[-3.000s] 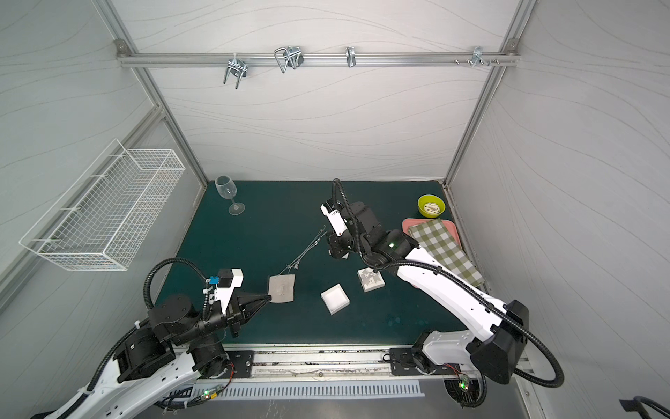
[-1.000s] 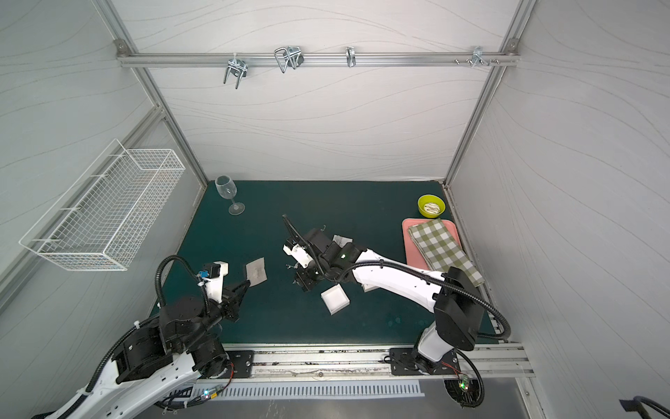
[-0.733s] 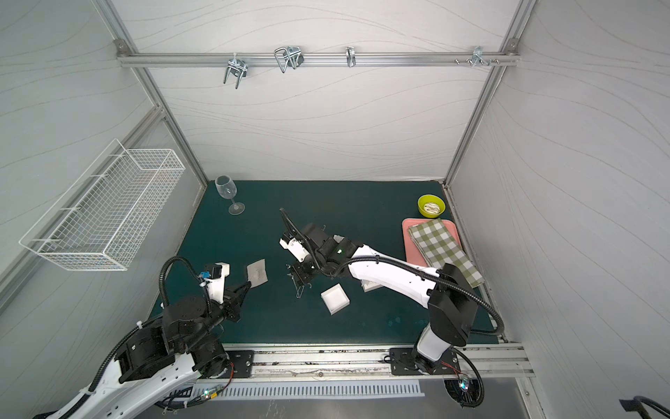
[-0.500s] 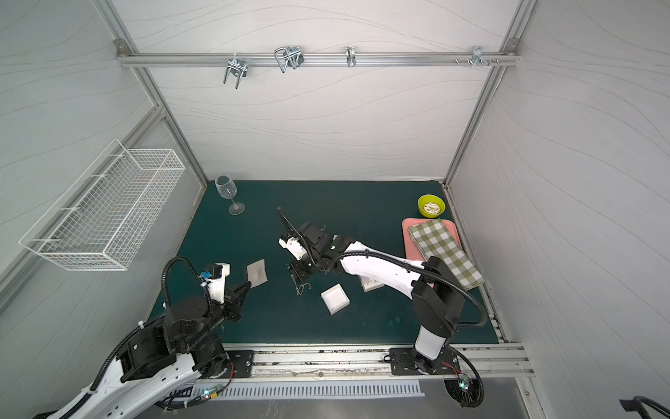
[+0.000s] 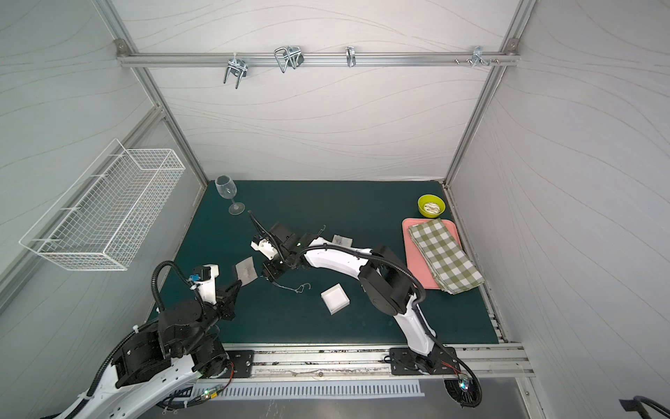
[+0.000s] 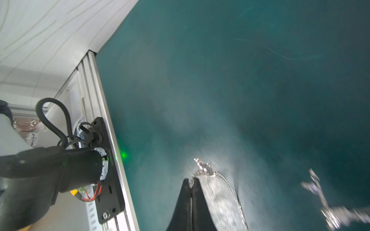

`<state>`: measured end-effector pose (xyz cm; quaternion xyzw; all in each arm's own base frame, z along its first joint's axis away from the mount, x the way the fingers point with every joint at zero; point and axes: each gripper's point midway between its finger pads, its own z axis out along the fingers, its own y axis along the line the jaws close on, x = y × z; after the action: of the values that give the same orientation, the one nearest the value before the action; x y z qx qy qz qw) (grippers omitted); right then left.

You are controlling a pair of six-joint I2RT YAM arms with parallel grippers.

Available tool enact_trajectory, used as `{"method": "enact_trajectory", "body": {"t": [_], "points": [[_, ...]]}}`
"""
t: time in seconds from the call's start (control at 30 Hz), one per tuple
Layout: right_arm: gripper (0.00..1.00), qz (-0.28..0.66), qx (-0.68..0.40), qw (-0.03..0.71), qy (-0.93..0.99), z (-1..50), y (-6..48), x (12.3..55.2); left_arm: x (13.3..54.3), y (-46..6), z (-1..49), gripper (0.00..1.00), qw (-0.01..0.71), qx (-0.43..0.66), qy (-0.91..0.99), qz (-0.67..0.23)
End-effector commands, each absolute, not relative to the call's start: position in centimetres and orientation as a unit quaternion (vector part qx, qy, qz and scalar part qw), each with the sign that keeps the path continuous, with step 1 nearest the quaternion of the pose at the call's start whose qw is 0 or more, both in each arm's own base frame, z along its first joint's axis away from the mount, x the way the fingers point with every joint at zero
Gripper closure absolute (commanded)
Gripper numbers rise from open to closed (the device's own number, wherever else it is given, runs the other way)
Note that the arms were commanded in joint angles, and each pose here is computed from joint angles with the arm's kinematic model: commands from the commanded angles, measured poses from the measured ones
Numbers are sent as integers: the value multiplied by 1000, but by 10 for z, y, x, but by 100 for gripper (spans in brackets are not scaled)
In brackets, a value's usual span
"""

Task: Take the necklace out of the lift-off lid jewelry box
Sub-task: Place the necklace at the center of the board.

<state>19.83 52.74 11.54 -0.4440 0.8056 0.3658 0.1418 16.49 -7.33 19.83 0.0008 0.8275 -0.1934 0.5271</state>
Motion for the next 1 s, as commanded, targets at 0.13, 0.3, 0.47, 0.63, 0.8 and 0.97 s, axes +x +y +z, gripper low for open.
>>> {"method": "enact_trajectory", "body": {"t": [0.13,0.3,0.47,0.63,0.8,0.97], "points": [[100,409,-449,125,785,107,576,193,165,-60,205,100,542,-30,818,-189],[65,409,-438,127,791,109,582,201,164,-60,206,100,541,-30,819,-191],[45,408,-427,149,793,134,563,215,162,-62,209,100,541,-27,816,-202],[43,410,-385,179,807,162,516,242,161,-79,219,100,541,-4,806,-240],[38,399,-340,220,823,187,451,258,162,-112,229,100,529,29,793,-301],[36,396,-284,261,833,213,370,257,168,-155,234,100,496,61,792,-351]]}}
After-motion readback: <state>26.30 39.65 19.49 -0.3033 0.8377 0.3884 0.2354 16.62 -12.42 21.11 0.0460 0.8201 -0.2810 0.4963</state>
